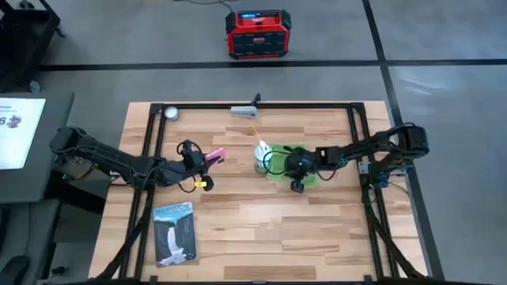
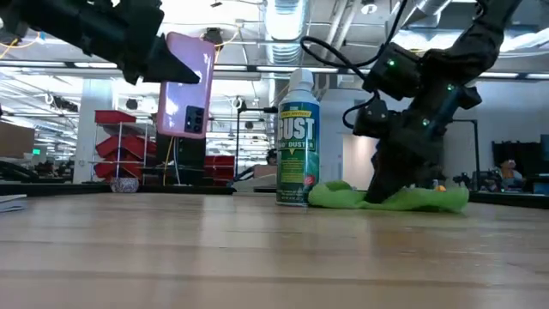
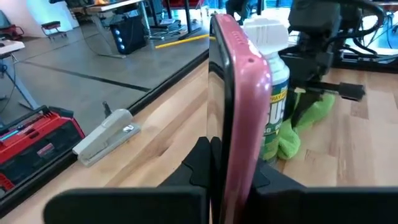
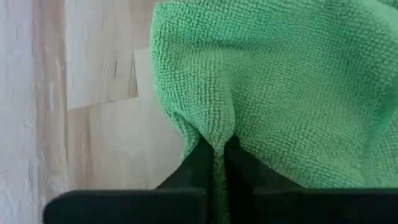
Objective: Apply microfiber cloth
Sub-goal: Wipe pink cellphone with a microfiber cloth
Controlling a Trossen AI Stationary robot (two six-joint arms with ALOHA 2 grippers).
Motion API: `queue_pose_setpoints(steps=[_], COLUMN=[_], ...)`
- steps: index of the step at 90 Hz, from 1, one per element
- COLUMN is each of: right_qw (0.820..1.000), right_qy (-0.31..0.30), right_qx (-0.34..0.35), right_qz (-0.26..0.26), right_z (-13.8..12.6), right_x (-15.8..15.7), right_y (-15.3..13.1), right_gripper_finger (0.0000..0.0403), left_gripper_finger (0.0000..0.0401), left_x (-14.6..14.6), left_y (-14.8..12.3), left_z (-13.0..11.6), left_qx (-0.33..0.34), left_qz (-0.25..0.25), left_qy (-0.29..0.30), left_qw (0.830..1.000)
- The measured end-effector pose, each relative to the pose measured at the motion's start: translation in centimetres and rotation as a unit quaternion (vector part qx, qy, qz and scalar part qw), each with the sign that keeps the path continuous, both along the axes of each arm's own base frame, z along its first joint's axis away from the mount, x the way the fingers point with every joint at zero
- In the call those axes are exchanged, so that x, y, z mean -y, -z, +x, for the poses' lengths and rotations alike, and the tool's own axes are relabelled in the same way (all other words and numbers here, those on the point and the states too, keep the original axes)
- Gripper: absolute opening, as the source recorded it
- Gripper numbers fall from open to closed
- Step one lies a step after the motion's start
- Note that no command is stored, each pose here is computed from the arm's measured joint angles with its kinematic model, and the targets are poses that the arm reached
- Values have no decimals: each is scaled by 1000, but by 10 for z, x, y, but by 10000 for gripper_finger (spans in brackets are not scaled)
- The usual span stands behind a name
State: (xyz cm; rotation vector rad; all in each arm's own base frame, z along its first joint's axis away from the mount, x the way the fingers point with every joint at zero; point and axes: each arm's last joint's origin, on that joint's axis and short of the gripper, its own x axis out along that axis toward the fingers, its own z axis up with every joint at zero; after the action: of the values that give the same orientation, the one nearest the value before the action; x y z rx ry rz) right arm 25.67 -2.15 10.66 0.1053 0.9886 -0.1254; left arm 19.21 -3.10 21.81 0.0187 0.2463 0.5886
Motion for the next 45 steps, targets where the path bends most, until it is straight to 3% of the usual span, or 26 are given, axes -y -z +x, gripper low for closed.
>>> queue_pose_setpoints(steps=[20, 45], right_qw=[997, 979], right_qy=[-49, -91], right_qx=[34, 170], right_qz=[39, 72], right_z=[-5, 1], right_x=[-40, -75], right_y=[-20, -54], right_gripper_finger=[2, 1], left_gripper_finger=[2, 2], left_x=[11, 22], left_y=[-5, -17], left_z=[-5, -5], left_qx=[18, 59], left_qz=[1, 21], left_qy=[18, 46], left_qw=[1000, 997])
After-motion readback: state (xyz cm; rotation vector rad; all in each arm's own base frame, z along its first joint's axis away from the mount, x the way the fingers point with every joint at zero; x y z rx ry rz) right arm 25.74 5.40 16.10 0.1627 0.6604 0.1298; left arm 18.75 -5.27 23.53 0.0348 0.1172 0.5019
